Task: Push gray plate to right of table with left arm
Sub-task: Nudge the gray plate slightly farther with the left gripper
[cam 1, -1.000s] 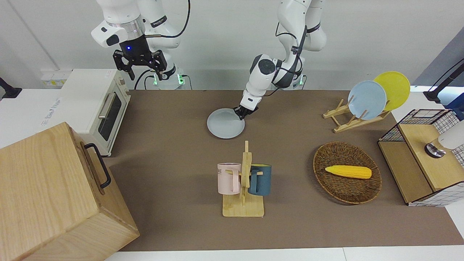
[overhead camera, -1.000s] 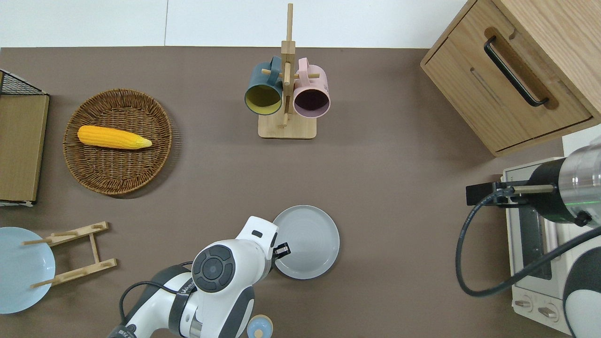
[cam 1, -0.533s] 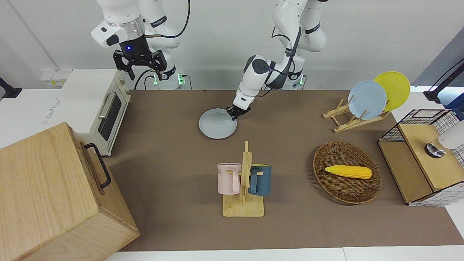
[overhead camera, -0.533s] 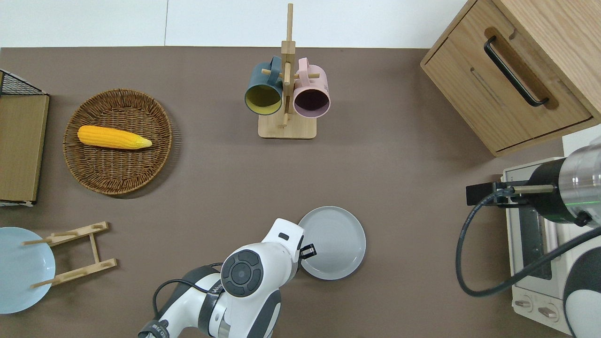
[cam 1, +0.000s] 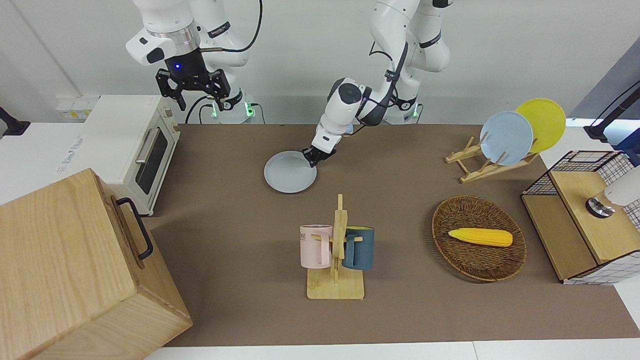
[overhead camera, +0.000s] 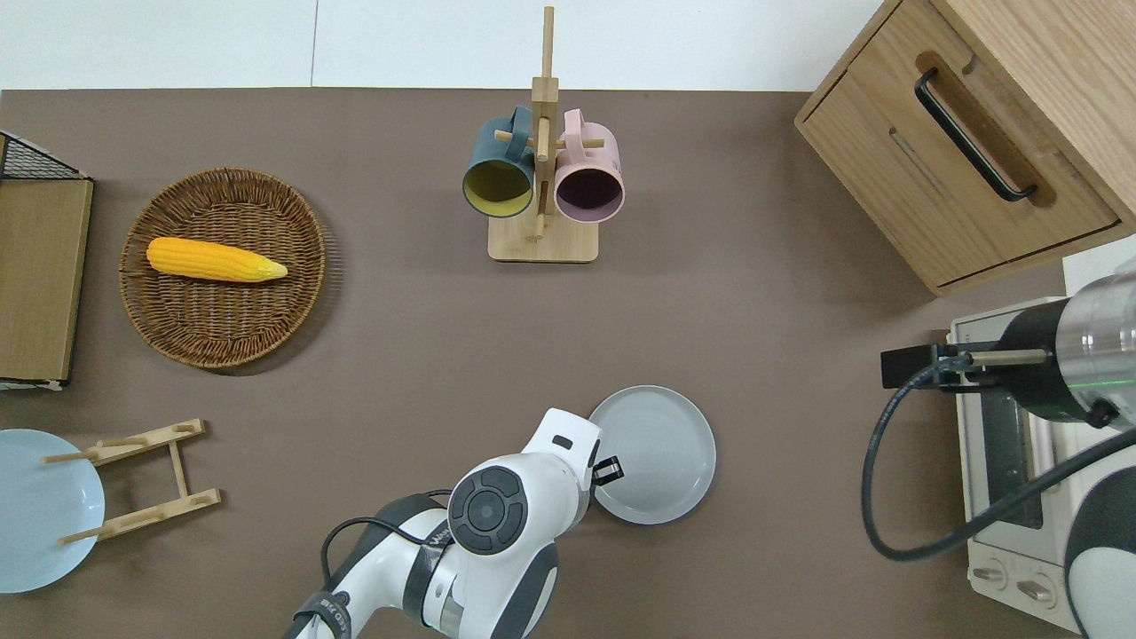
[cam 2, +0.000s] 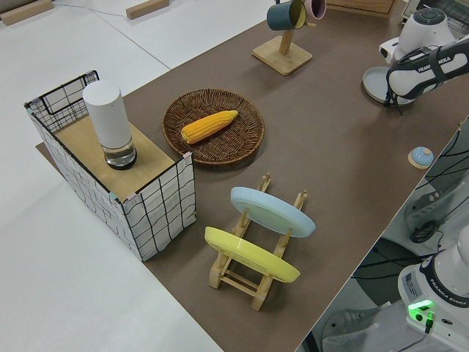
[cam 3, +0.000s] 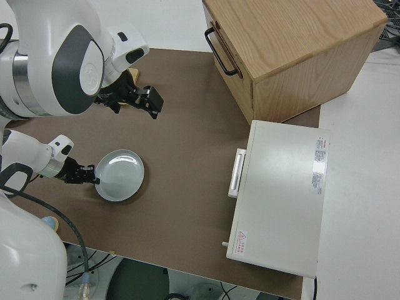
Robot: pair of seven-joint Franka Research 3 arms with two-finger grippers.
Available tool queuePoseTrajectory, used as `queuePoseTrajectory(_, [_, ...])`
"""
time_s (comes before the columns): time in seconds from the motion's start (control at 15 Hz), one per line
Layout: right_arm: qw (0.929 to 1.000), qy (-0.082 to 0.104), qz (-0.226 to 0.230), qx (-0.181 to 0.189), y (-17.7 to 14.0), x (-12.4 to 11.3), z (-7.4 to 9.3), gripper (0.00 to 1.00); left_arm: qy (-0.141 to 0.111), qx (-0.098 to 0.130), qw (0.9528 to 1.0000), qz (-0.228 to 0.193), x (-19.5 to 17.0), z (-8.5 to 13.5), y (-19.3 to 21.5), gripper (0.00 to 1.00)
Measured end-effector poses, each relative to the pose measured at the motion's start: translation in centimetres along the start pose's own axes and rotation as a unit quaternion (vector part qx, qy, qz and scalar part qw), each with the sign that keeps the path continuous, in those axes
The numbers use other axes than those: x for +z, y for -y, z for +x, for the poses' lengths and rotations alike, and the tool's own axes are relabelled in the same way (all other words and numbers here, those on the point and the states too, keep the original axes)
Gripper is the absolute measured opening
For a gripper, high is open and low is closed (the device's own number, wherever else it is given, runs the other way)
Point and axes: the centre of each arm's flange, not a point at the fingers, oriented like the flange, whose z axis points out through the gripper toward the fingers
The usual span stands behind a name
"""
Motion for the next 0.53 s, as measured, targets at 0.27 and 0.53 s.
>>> queuePoseTrajectory(0.27, [1.0000, 0.000, 0.000, 0.000, 0.0, 0.0, 0.0, 1.00, 0.001, 0.001, 1.0000, -0.001, 0.2, 0.0, -0.3, 0.05])
queuePoseTrajectory(0.53, [1.0000, 0.000, 0.000, 0.000, 0.0, 0.0, 0.0, 1.00, 0.004, -0.001, 1.0000, 0.000, 1.1, -0.1, -0.6, 0.41])
